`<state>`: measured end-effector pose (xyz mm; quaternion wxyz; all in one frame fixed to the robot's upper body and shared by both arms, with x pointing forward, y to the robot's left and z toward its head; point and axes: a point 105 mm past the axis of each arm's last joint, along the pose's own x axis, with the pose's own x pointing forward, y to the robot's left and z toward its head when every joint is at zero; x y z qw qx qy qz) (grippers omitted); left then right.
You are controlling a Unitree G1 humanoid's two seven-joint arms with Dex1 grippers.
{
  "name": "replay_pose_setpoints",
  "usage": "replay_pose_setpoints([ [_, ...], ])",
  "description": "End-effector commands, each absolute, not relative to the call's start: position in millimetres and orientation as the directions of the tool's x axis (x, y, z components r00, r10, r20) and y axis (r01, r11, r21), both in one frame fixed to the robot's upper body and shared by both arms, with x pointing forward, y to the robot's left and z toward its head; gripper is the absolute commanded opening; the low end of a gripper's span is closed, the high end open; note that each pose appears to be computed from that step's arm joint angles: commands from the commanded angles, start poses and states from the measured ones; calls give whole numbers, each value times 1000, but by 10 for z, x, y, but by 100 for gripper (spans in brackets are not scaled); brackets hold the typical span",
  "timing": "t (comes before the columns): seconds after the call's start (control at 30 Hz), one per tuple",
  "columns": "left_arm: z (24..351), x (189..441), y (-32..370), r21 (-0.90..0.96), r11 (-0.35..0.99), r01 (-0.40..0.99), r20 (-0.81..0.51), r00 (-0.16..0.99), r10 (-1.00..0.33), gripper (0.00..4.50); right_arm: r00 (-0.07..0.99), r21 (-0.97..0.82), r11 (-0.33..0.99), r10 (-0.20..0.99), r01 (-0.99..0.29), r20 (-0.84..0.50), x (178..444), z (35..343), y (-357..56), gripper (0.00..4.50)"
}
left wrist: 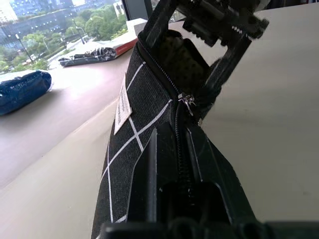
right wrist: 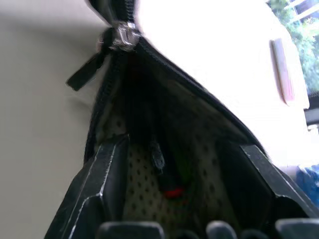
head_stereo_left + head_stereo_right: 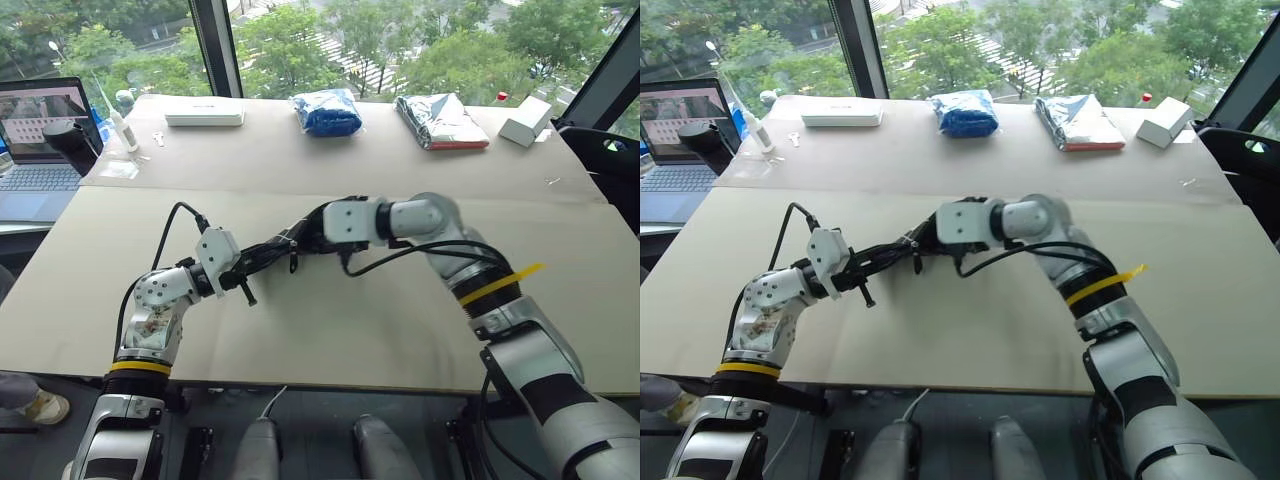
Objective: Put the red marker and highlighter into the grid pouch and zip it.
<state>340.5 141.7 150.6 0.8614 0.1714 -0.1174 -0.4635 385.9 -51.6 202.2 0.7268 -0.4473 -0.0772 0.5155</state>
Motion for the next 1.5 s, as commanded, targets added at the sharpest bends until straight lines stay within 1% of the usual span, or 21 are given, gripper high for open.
replay_pose_setpoints([
  [0.03, 1641, 3385, 1360, 438, 504, 744, 72, 530, -845, 0, 291, -444, 170, 931, -880, -220, 3503, 2201, -940, 308],
  [0.1, 1644, 3382, 1360, 437, 505, 744, 72, 531, -844, 0, 236, -333, 168, 956, -928, -175, 3336, 2190, -1082, 308],
  [0.17, 1647, 3377, 1366, 436, 507, 744, 72, 532, -844, 0, 210, -223, 176, 967, -959, -142, 3205, 2139, -1158, 308],
  [0.2, 1646, 3376, 1370, 435, 507, 744, 71, 533, -843, 0, 197, -170, 171, 970, -970, -144, 3133, 2067, -1171, 308],
  [0.27, 1642, 3372, 1374, 433, 507, 745, 69, 534, -843, 0, 189, -95, 173, 962, -980, -198, 3022, 1814, -1140, 308],
  [0.33, 1641, 3369, 1373, 431, 508, 746, 69, 533, -843, 0, 223, -55, 216, 944, -975, -241, 3011, 1584, -1056, 308],
  [0.43, 1631, 3363, 1348, 428, 505, 750, 72, 529, -846, 0, 320, -36, 322, 911, -946, -259, 3109, 1291, -798, 308],
  [0.5, 1628, 3357, 1328, 426, 503, 752, 74, 525, -848, 0, 372, 4, 385, 893, -923, -253, 3184, 1195, -592, 308],
  [0.57, 1627, 3351, 1322, 426, 502, 753, 75, 523, -849, 0, 408, -9, 419, 879, -908, -249, 3244, 1175, -459, 308],
  [0.67, 1630, 3350, 1304, 425, 501, 754, 77, 522, -850, 0, 472, -14, 481, 852, -876, -225, 3405, 1211, -263, 308],
  [0.87, 1621, 3348, 1304, 422, 499, 757, 75, 519, -851, 0, 478, -36, 479, 862, -877, -170, 3506, 1375, 1, 308],
  [1.07, 1619, 3351, 1323, 421, 500, 757, 73, 521, -851, 0, 473, -59, 470, 872, -881, -128, 3559, 1526, 78, 308],
  [1.13, 1619, 3349, 1325, 421, 500, 757, 73, 522, -850, 0, 463, -55, 460, 878, -886, -121, 3543, 1546, 76, 256],
  [1.17, 1619, 3348, 1325, 421, 501, 756, 73, 522, -850, 0, 458, -55, 455, 881, -889, -122, 3533, 1547, 74, 240],
  [1.2, 1620, 3346, 1329, 422, 501, 756, 73, 523, -849, 0, 448, -55, 445, 885, -894, -123, 3511, 1545, 65, 197],
  [1.23, 1621, 3345, 1331, 422, 502, 755, 73, 524, -849, 0, 442, -53, 439, 889, -897, -124, 3496, 1543, 55, 172],
  [1.27, 1622, 3343, 1336, 423, 503, 754, 72, 525, -848, 0, 436, -56, 433, 891, -900, -123, 3483, 1545, 39, 122],
  [1.3, 1625, 3343, 1341, 424, 504, 753, 72, 526, -847, 0, 433, -61, 429, 893, -901, -122, 3474, 1551, 17, 106],
  [1.37, 1627, 3343, 1347, 426, 505, 751, 72, 528, -846, 0, 437, -59, 433, 891, -899, -123, 3479, 1555, -24, 27],
  [1.4, 1627, 3344, 1349, 426, 506, 750, 72, 529, -846, 0, 442, -55, 438, 888, -897, -125, 3487, 1554, -42, 4],
  [1.5, 1620, 3354, 1376, 429, 508, 747, 69, 534, -843, 0, 471, -58, 468, 873, -882, -129, 3531, 1554, -174, 4],
])
